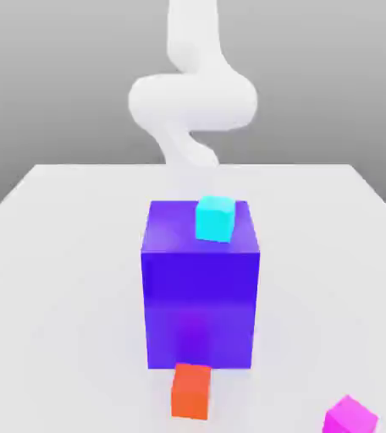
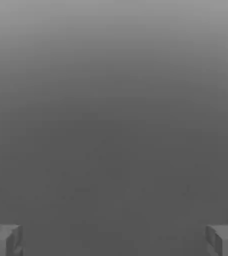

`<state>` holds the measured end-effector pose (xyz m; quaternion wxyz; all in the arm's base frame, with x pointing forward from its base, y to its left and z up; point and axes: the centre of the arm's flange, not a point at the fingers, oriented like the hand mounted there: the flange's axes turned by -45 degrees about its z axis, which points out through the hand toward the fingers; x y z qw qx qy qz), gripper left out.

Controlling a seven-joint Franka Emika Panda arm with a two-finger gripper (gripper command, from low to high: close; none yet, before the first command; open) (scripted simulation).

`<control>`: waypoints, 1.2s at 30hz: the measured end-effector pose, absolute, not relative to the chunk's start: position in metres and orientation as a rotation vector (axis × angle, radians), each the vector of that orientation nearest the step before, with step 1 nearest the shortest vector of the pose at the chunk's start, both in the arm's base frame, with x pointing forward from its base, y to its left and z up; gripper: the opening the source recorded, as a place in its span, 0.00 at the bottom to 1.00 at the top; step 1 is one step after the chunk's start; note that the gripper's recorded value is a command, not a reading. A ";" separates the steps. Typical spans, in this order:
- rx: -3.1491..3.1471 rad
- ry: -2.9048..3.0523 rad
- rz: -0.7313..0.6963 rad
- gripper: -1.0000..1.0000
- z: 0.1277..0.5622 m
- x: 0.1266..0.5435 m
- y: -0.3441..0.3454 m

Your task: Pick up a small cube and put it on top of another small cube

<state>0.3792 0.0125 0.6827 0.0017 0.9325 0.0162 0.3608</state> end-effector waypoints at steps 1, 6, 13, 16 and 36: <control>2.937 0.083 1.092 0.50 0.670 0.393 0.018; 2.978 0.237 0.903 0.50 0.603 0.448 0.048; 3.010 0.461 0.642 0.50 0.495 0.502 0.095; 3.015 0.559 0.530 0.50 0.444 0.516 0.116; 2.973 1.017 0.001 0.00 0.136 0.501 0.208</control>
